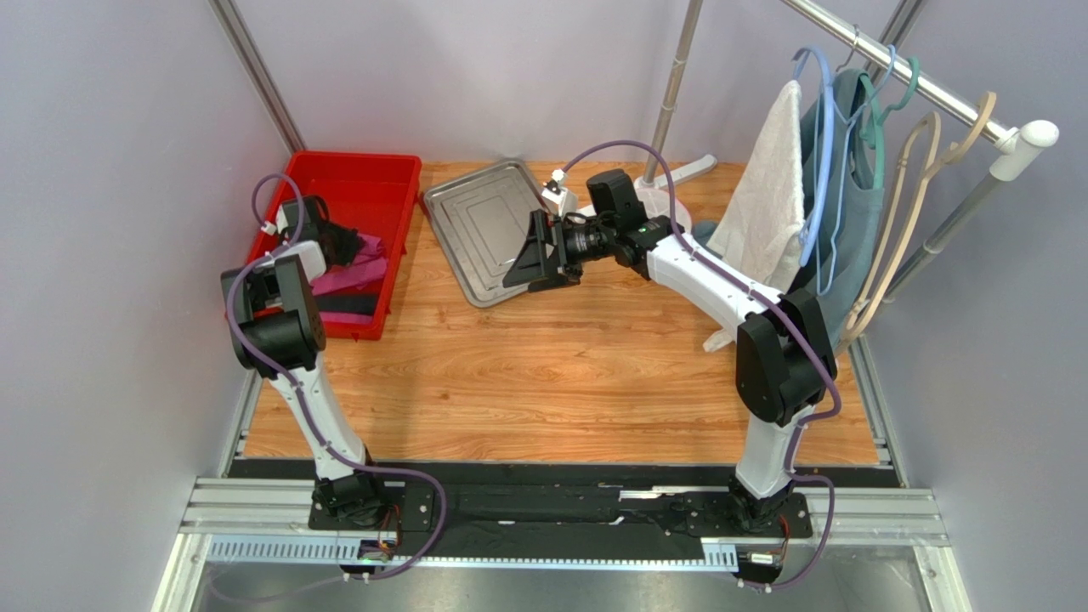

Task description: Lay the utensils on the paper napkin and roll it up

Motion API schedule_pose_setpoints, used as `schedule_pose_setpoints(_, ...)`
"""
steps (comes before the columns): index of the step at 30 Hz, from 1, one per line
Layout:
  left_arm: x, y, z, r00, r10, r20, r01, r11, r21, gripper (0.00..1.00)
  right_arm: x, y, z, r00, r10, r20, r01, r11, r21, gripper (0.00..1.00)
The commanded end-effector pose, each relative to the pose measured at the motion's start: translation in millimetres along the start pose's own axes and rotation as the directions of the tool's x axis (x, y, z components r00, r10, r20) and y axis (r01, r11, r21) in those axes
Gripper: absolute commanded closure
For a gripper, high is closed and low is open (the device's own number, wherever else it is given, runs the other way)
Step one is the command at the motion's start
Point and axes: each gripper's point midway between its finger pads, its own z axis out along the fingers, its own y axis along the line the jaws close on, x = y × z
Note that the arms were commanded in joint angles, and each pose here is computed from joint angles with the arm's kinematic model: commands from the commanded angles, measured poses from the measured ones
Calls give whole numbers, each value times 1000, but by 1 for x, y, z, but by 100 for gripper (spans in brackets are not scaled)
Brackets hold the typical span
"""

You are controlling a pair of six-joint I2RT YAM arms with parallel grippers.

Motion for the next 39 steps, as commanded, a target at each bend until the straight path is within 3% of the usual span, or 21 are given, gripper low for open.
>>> schedule_pose_setpoints(1,-2,11,5,1000,6,9,-6,998,-62,89,-11,7,-1,999,-35,23,36,999,-28,0)
schedule_pose_setpoints(15,-11,-4,-4,999,28,32,-27,999,-24,85,-12,8,-1,999,-35,24,35,999,-28,0)
schedule_pose_setpoints(30,-59,-56,-67,965,150,213,-167,984,63,80,-13,20,-9,997,-58,41,59,997,-39,0)
schedule_pose_setpoints(36,-62,-94,-124,919,315,237,-358,920,162,59,-12,29,-27,990,-115,80,116,993,-14,0)
schedule_pose_setpoints(37,-56,-103,-133,912,347,221,-390,899,199,49,-14,35,-35,985,-140,104,141,990,2,0)
schedule_pose_setpoints(39,-48,-112,-157,881,428,203,-467,855,224,38,-10,28,-44,980,-160,122,156,987,45,0)
